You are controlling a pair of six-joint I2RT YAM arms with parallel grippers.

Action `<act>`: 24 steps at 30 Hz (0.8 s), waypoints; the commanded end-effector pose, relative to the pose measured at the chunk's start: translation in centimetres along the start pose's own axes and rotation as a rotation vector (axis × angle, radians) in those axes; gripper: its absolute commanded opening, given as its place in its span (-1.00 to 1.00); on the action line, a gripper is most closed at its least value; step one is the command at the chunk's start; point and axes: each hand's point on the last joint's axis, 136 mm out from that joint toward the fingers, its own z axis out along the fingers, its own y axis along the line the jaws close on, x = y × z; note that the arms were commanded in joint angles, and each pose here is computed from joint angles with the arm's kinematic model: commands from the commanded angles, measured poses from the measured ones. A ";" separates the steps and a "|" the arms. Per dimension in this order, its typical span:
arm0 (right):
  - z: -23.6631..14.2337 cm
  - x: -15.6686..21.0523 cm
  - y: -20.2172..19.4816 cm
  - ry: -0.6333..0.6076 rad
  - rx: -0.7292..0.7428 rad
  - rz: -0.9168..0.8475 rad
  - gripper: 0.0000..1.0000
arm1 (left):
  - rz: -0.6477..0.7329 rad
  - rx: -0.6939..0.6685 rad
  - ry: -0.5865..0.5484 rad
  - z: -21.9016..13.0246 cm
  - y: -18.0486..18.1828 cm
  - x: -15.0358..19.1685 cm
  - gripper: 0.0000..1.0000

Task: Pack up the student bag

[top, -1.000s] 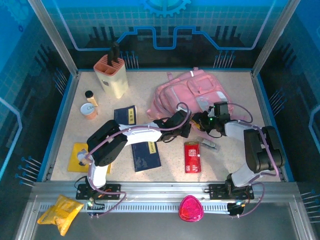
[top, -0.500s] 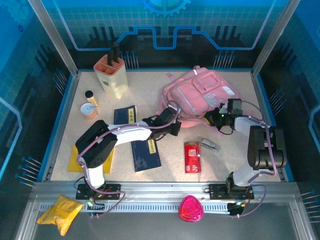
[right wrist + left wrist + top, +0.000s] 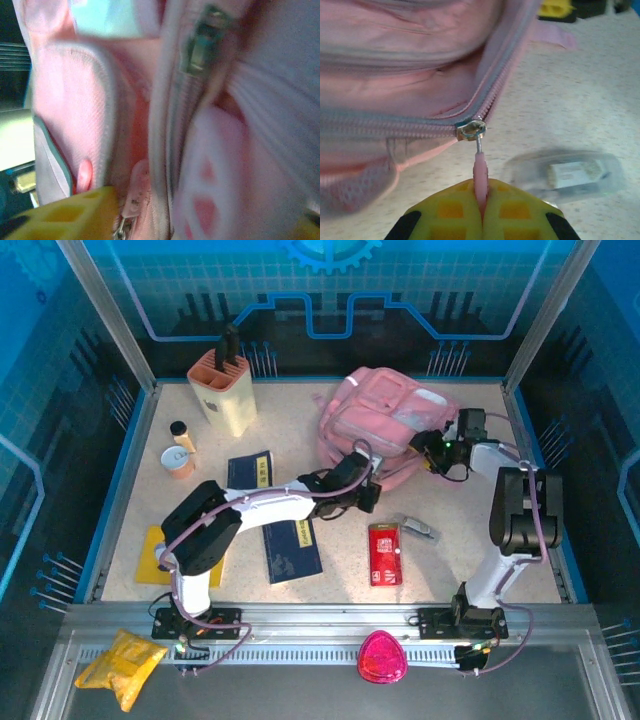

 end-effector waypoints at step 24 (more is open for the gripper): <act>-0.4 11.3 -1.2 0.082 -0.074 0.058 0.44 | -0.003 0.065 -0.049 -1.4 -2.9 -1.6 -1.00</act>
